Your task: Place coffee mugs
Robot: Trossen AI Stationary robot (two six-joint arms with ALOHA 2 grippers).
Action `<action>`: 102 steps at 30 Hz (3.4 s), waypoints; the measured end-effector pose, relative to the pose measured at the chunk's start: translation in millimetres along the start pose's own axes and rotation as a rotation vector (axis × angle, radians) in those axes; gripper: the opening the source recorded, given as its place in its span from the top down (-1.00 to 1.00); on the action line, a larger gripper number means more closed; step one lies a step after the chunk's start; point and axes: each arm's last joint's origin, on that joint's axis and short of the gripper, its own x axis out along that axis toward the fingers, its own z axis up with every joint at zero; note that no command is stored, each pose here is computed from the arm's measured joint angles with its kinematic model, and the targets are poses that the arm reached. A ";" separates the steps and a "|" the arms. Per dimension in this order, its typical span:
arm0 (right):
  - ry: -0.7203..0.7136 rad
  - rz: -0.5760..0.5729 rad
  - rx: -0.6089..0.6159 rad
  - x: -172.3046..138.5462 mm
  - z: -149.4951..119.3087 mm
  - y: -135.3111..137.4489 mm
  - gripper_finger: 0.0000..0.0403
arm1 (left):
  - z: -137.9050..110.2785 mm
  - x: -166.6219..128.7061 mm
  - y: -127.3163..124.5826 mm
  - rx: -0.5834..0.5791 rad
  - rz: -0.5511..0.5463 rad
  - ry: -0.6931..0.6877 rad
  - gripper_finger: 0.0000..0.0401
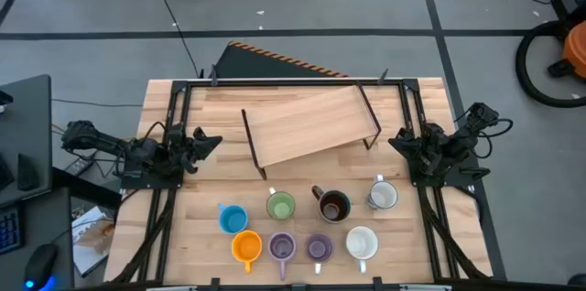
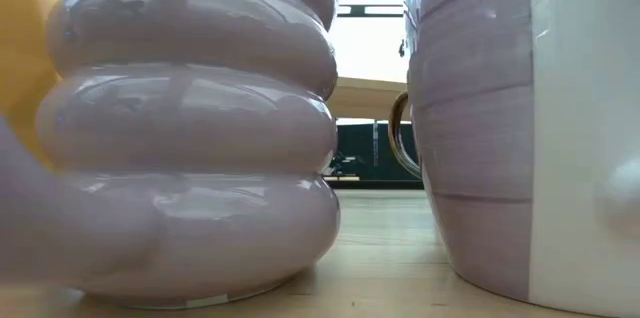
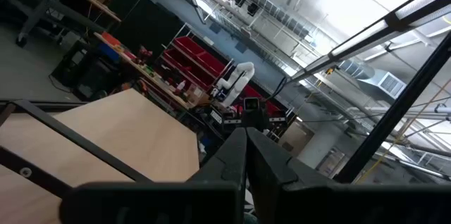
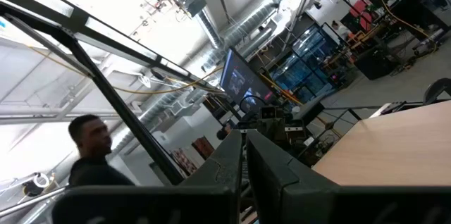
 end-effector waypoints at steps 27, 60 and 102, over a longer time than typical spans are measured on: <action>0.000 0.000 0.000 0.0 0.1 0.0 0.86 | 0.0 0.0 0.0 0.000 0.000 0.000 0.92; -0.197 -0.085 -0.073 -2.2 22.2 2.0 0.86 | 11.6 -0.8 1.8 -0.375 0.129 -0.209 0.92; 0.237 -0.259 -0.014 57.0 79.8 80.0 0.95 | 119.7 52.7 -112.3 -0.086 -0.042 -0.030 0.89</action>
